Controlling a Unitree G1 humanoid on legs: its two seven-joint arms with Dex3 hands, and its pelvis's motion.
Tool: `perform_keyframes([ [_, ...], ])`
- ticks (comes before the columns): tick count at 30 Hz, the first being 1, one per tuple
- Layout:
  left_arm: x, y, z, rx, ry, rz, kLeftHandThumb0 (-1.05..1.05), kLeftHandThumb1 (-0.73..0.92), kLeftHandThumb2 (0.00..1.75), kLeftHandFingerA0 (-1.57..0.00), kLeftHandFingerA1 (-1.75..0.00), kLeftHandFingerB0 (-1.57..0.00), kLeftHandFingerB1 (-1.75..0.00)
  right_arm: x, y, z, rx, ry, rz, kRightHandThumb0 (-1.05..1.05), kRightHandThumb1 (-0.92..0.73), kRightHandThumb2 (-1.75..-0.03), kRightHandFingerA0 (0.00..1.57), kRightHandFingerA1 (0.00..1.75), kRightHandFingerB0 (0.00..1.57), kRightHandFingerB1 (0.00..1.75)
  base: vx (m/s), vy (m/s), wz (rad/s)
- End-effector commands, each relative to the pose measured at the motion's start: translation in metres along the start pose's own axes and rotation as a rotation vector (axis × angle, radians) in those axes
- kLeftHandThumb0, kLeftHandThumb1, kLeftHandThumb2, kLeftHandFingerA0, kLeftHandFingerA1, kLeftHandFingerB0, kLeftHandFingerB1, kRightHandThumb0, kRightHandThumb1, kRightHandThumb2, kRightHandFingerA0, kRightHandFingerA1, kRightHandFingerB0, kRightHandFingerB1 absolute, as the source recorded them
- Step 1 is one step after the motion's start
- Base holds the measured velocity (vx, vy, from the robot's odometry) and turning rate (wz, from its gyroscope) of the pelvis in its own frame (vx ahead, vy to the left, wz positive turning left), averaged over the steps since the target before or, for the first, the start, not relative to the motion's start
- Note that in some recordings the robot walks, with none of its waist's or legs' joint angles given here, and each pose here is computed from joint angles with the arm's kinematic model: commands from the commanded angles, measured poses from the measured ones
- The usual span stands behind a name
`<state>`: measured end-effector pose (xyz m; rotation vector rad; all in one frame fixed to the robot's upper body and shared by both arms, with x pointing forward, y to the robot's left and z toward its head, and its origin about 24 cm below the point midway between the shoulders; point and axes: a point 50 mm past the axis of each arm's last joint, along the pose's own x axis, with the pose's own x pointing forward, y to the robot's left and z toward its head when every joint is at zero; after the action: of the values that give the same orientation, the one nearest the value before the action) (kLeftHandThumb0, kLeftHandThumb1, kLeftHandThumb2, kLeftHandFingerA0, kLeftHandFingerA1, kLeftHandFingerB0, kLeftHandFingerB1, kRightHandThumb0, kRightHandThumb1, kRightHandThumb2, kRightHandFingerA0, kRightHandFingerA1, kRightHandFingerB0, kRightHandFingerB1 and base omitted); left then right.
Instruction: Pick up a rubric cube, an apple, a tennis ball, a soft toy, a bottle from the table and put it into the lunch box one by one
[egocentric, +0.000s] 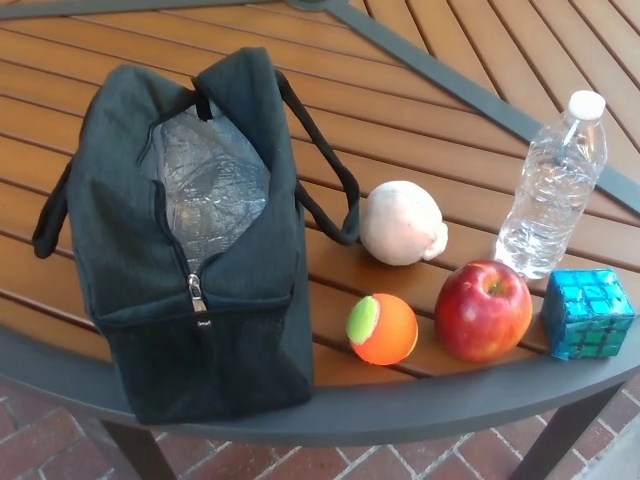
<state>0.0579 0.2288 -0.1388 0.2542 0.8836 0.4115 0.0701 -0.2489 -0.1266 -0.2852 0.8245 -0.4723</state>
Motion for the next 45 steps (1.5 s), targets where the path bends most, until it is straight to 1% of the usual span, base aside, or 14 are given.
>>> perform_keyframes([
  [1,-0.001,0.006,0.009,-0.100,-0.094,0.095,0.08,0.56,0.75,-1.02,-1.03,-0.92,-0.84,0.001,-0.010,0.006,0.070,-0.045,-0.089,0.01,-0.74,-0.74,0.65,0.77,0.41,0.62,0.00,0.000,0.00],
  [14,0.002,-0.001,0.015,-0.164,-0.088,0.105,0.07,0.61,0.81,-0.99,-1.05,-0.90,-0.84,-0.007,-0.015,0.028,0.137,-0.190,-0.248,0.09,-0.68,-0.84,0.79,0.96,0.48,0.73,0.00,0.000,0.00],
  [19,0.003,-0.002,0.028,-0.207,-0.111,0.110,0.05,0.63,0.80,-0.98,-1.09,-0.87,-0.84,-0.010,-0.008,0.090,0.155,-0.419,-0.370,-0.07,-0.79,-0.70,0.71,1.01,0.46,0.78,0.00,0.000,0.00],
  [20,0.004,-0.002,0.027,-0.203,-0.106,0.114,0.07,0.62,0.82,-1.00,-1.10,-0.87,-0.84,-0.012,-0.008,0.112,0.204,-0.517,-0.371,-0.01,-0.72,-0.87,0.62,1.22,0.36,0.91,0.00,0.000,0.00],
  [25,0.001,-0.001,0.021,-0.219,-0.097,0.112,0.08,0.62,0.80,-0.93,-1.06,-0.84,-0.84,-0.029,-0.019,0.174,0.349,-0.722,-0.339,-0.20,-0.71,-0.72,0.35,1.46,0.16,1.05,0.00,0.000,0.00],
  [26,0.000,-0.001,0.020,-0.223,-0.097,0.109,0.08,0.62,0.80,-0.93,-1.06,-0.84,-0.84,-0.032,-0.022,0.182,0.352,-0.739,-0.338,-0.20,-0.71,-0.72,0.35,1.46,0.16,1.05,0.00,0.000,0.00],
  [27,-0.001,-0.001,0.019,-0.214,-0.099,0.108,0.06,0.63,0.81,-0.94,-1.06,-0.84,-0.83,-0.037,-0.027,0.196,0.369,-0.758,-0.316,-0.37,-0.49,-0.94,0.51,0.95,0.15,0.68,0.00,0.000,0.00],
  [28,-0.002,0.000,0.019,-0.200,-0.102,0.108,0.06,0.63,0.81,-0.94,-1.06,-0.84,-0.83,-0.044,-0.033,0.210,0.388,-0.773,-0.286,-0.37,-0.49,-0.94,0.51,0.95,0.15,0.68,0.00,0.000,0.00],
  [29,-0.002,0.001,0.018,-0.198,-0.100,0.109,0.08,0.63,0.82,-0.94,-1.06,-0.84,-0.83,-0.048,-0.037,0.219,0.392,-0.792,-0.252,-0.42,-0.66,-0.54,0.13,1.10,0.07,0.85,0.00,0.000,0.00],
  [33,-0.002,0.004,0.016,-0.202,-0.089,0.110,0.09,0.64,0.81,-0.91,-1.04,-0.82,-0.81,-0.059,-0.048,0.249,0.314,-0.846,-0.151,-0.53,-0.53,-0.50,0.11,1.18,0.01,0.87,0.00,0.000,0.00],
  [36,-0.002,0.005,0.014,-0.221,-0.080,0.122,0.08,0.63,0.79,-0.95,-1.07,-0.84,-0.84,-0.065,-0.051,0.263,0.257,-0.873,-0.099,-0.58,-0.21,-0.91,0.22,0.78,0.00,0.61,0.00,0.000,0.00],
  [38,0.001,0.007,0.010,-0.193,-0.073,0.134,0.09,0.61,0.80,-0.95,-1.03,-0.86,-0.82,-0.070,-0.054,0.278,0.188,-0.896,-0.081,-0.76,-0.35,-0.66,0.15,1.07,0.00,0.80,0.00,0.000,0.00],
  [42,0.002,0.009,0.008,-0.175,-0.067,0.138,0.08,0.58,0.77,-0.97,-1.02,-0.90,-0.84,-0.072,-0.056,0.290,0.098,-0.901,-0.079,-1.05,-0.29,-0.89,0.10,0.86,0.05,0.68,0.00,0.000,0.00],
  [45,0.000,0.011,0.005,-0.167,-0.066,0.136,0.06,0.58,0.77,-0.94,-1.01,-0.88,-0.84,-0.074,-0.059,0.302,0.047,-0.909,-0.052,-0.92,-0.25,-0.90,0.10,0.83,0.04,0.63,0.00,0.000,0.00],
])
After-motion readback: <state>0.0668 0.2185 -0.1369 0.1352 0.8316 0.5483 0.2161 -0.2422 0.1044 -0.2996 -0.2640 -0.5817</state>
